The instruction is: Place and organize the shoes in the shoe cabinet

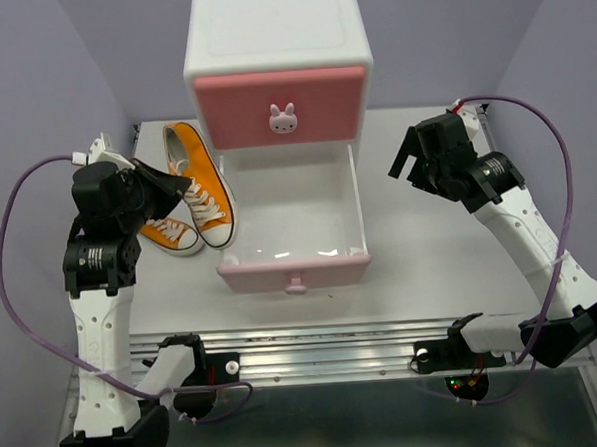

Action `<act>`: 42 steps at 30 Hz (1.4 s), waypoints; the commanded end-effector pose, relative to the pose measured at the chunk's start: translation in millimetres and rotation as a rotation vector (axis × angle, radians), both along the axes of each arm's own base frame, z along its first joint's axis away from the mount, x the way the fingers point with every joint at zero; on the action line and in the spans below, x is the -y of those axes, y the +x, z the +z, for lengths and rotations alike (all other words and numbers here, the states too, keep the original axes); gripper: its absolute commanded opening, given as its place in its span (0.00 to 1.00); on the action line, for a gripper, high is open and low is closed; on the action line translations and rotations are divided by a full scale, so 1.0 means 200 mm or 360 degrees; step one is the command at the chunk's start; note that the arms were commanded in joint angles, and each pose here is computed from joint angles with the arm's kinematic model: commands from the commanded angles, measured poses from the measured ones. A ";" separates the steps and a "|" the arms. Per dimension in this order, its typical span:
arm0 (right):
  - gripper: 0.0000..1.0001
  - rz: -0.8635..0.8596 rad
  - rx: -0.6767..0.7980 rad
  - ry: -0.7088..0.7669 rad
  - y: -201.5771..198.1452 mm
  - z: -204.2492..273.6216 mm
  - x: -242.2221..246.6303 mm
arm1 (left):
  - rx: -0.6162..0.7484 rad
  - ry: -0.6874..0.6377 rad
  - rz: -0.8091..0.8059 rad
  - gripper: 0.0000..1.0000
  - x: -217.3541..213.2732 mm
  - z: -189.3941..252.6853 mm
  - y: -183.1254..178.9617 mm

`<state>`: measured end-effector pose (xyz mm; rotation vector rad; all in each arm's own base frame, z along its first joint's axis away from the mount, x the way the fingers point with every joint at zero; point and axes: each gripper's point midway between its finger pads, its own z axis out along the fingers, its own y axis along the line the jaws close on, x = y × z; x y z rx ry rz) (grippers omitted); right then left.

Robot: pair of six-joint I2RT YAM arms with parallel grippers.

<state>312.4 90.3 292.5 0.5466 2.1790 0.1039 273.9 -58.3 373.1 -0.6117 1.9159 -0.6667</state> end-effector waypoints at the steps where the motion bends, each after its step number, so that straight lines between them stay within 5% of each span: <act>1: 1.00 0.0025 0.0053 -0.0028 0.02 0.05 0.01 | 0.0237 -0.0158 -0.0002 0.00 0.07 0.13 -0.06; 23: 1.00 0.0152 -0.0175 -0.0211 -0.01 -0.05 0.02 | 0.0143 -0.0363 -0.0008 0.00 0.38 -0.12 -0.01; 42: 1.00 0.0153 -0.0267 -0.0178 -0.10 -0.17 0.03 | 0.0065 -0.0170 -0.0262 0.00 0.75 -0.43 0.07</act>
